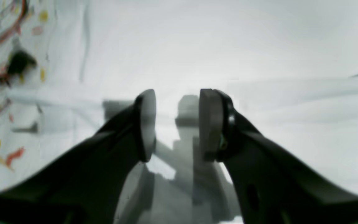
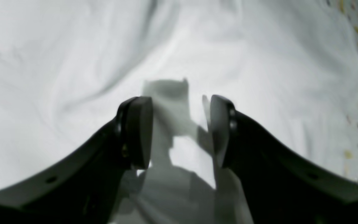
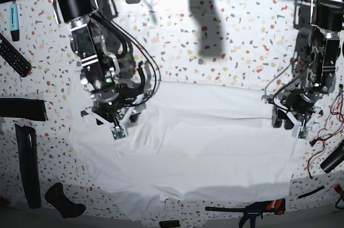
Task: Fold the T-shirt properly
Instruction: 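Regrasp the shirt fabric with both grippers near the folded edge, then pull the grasped fabric back toward the collar with both grippers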
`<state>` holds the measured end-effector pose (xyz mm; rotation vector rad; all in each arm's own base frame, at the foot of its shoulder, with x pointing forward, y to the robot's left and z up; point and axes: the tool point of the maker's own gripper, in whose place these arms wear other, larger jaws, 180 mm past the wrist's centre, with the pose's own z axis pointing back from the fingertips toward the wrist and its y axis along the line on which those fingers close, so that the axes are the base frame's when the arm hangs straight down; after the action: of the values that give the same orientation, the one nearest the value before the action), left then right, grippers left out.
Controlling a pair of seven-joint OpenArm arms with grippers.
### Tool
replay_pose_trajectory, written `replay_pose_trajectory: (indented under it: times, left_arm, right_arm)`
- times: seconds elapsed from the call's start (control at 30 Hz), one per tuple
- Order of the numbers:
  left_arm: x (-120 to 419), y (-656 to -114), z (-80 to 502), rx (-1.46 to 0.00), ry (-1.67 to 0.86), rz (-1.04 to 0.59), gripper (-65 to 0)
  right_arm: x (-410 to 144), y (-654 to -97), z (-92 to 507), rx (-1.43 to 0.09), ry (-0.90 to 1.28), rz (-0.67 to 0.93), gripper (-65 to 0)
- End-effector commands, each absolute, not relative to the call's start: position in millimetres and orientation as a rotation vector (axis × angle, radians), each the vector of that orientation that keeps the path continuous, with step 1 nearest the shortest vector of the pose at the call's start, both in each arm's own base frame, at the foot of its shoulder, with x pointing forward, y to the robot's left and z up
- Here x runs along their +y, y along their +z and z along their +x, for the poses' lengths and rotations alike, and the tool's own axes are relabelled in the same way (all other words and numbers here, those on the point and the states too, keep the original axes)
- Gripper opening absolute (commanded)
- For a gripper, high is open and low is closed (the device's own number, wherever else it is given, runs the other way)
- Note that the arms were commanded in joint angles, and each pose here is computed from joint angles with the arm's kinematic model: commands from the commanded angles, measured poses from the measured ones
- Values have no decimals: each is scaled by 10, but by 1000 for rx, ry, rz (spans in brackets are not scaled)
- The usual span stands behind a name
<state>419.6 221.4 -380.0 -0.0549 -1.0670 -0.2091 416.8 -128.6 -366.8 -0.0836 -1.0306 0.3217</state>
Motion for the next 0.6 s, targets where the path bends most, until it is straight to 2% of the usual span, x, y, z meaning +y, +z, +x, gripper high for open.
replay_pose_trajectory:
  times: [0.0,0.23,0.47,0.57]
  left_arm:
    - [2280,-3563,4328,-1141,-222,-30,-424]
    - [2303,-3671,4274,-1111,-229,-16,-424]
    - [2478,-4159,4062,-967,-173,-3,-424]
    - [2529,-4343,3934,-863,-164,6,-424]
  right_arm:
    - [-1272,-3511,4303,-1084,329,-85,-353]
    - [-1313,-3807,4306,-996,316,-52,-353]
    - [-1351,-3992,4198,-923,317,-56,-353]
    - [-1374,-4049,4154,-884,315,-62,-353]
